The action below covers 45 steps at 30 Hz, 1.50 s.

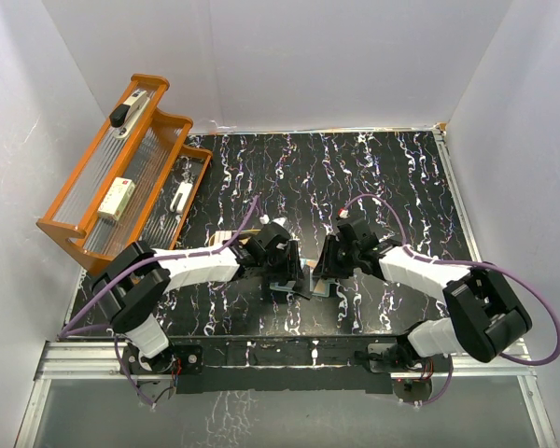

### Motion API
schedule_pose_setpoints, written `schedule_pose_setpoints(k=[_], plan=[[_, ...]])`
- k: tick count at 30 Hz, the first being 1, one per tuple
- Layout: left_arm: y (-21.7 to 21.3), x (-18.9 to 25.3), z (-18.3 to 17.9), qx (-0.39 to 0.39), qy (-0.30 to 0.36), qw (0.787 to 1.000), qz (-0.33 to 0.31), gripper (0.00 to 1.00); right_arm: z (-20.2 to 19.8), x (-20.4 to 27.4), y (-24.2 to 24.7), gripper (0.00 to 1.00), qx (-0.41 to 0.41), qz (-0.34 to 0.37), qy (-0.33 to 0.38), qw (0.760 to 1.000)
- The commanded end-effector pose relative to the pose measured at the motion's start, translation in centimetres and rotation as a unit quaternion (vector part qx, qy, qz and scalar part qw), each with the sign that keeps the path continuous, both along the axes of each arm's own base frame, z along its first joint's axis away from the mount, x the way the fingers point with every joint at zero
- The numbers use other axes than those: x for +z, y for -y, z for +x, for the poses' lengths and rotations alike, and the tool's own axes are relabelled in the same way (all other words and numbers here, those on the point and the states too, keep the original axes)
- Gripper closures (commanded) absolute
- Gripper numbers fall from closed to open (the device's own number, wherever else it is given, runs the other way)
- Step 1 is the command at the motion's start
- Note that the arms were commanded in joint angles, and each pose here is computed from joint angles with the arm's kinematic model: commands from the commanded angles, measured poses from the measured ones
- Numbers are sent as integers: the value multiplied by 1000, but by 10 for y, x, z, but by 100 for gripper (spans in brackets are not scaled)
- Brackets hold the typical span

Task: Put the credit cards into the card holder
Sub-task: Insert the credit card into the card holder.

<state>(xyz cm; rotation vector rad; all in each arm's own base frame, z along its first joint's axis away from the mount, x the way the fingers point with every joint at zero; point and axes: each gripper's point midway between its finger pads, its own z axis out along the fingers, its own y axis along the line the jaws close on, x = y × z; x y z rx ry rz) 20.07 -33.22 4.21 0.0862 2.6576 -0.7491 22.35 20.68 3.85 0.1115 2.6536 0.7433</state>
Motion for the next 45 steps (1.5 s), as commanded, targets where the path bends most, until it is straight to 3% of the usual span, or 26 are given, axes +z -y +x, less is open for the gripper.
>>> schedule_pose_setpoints(k=[1,25,35,45], plan=[[8,-3,-8,-16,-24,999,-17,50,12,5,-9,72,-2,18,27,999],[35,17,-14,-5,-53,991,-125,56,-9,-19,1,74,-9,16,3,1000],[-1,2,-14,18,-37,998,-38,54,-3,-12,2,73,-3,4,15,1000],[-3,-11,-25,14,-62,997,-39,54,-3,-20,5,73,3,-11,10,1000]])
